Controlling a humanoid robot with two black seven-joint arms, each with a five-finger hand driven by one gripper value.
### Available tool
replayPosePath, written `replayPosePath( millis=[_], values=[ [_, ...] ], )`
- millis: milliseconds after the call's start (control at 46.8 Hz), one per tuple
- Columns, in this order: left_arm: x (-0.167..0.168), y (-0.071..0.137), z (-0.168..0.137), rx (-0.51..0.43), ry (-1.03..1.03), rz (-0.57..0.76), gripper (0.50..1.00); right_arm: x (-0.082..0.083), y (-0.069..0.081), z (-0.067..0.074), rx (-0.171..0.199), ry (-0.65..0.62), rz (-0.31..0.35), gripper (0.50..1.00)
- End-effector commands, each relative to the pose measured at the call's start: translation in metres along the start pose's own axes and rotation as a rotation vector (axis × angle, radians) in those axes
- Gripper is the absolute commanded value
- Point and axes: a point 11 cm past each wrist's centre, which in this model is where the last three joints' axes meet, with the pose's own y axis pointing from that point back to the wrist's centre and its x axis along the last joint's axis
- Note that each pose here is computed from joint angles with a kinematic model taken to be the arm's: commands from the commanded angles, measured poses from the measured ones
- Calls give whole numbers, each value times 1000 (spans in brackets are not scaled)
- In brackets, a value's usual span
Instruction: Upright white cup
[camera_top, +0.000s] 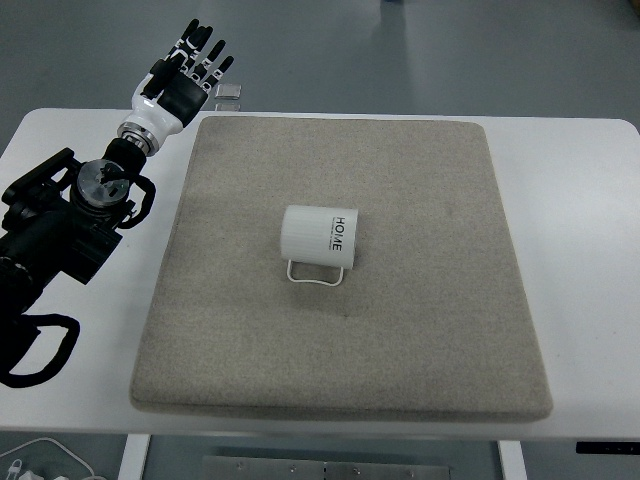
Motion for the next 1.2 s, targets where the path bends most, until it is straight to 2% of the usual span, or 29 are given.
replayPosePath(
  millis=[0, 620, 726, 1004, 1175],
  values=[
    [0, 0, 1, -1, 0, -6, 1000, 0, 0, 0, 0, 0, -1, 930],
    [-5, -1, 11, -9, -12, -25, 1000, 0, 0, 0, 0, 0, 1, 930],
    [-4, 1, 22, -21, -28, -26, 1000, 0, 0, 0, 0, 0, 1, 930],
    [-13, 1, 11, 62, -107, -58, 1000, 0, 0, 0, 0, 0, -1, 930],
    [-29, 1, 20, 88, -153, -119, 1000, 0, 0, 0, 0, 0, -1, 930]
  ],
)
